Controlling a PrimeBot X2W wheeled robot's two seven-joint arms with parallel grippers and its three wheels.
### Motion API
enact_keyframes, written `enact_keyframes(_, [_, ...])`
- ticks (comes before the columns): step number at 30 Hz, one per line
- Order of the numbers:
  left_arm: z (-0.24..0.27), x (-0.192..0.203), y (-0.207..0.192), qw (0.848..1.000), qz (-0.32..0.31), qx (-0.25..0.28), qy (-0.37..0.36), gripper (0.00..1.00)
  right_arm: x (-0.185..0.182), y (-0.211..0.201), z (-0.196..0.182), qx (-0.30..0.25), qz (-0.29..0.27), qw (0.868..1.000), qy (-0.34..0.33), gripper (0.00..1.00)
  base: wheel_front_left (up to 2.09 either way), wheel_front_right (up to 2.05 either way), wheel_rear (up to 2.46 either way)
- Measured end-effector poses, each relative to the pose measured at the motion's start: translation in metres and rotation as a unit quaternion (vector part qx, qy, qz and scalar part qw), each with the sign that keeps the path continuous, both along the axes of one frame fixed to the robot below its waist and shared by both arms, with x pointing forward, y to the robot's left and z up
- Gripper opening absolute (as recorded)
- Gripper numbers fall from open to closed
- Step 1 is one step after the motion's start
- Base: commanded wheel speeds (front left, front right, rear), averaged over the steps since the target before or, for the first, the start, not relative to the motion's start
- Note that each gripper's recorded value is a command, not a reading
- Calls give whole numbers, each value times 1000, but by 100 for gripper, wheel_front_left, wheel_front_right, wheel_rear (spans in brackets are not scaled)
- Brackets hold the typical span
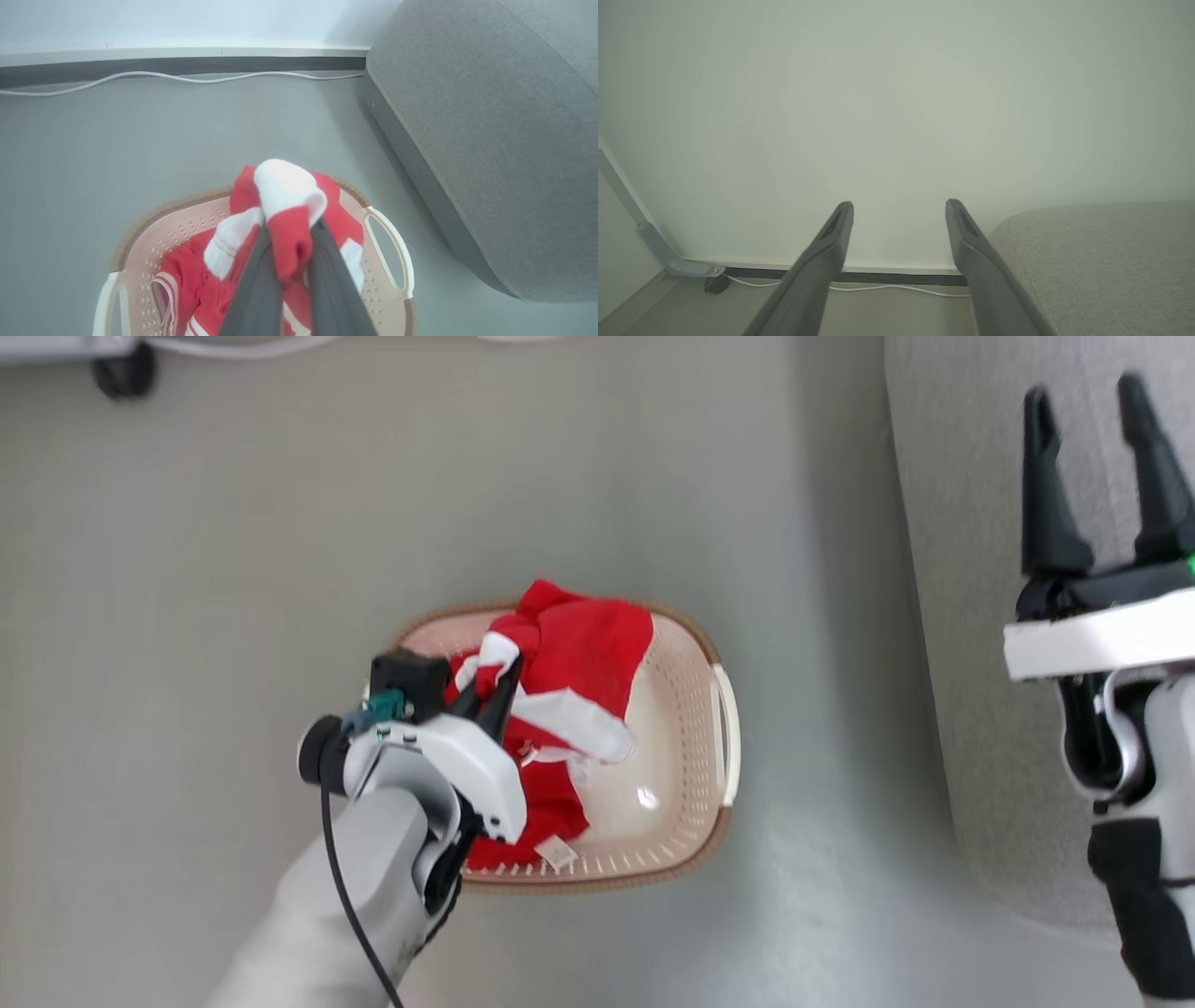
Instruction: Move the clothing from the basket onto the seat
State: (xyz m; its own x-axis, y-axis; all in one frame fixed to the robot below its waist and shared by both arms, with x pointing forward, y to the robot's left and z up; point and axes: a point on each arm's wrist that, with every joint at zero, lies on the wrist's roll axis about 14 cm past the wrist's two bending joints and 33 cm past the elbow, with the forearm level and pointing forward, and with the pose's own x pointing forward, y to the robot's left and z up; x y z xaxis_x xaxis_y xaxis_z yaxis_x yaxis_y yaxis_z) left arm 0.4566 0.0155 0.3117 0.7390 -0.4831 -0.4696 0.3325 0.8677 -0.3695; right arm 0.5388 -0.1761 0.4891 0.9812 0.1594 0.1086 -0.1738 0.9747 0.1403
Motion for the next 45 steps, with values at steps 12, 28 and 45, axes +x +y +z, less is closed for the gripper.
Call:
enact_keyframes(12, [98,-9,34,989,45,1,-141,0,-51,24,22,12,22,1000,3,100,0,0,0])
enact_keyframes(28, [241,-23,46,936,52,-18,-347,0,-106,45,27,17,40,999,14,100,0,0,0])
enact_keyframes(45, [359,-13,31,862,18,-37,-505,0,-105,54,11,22,47,998,36,100,0,0,0])
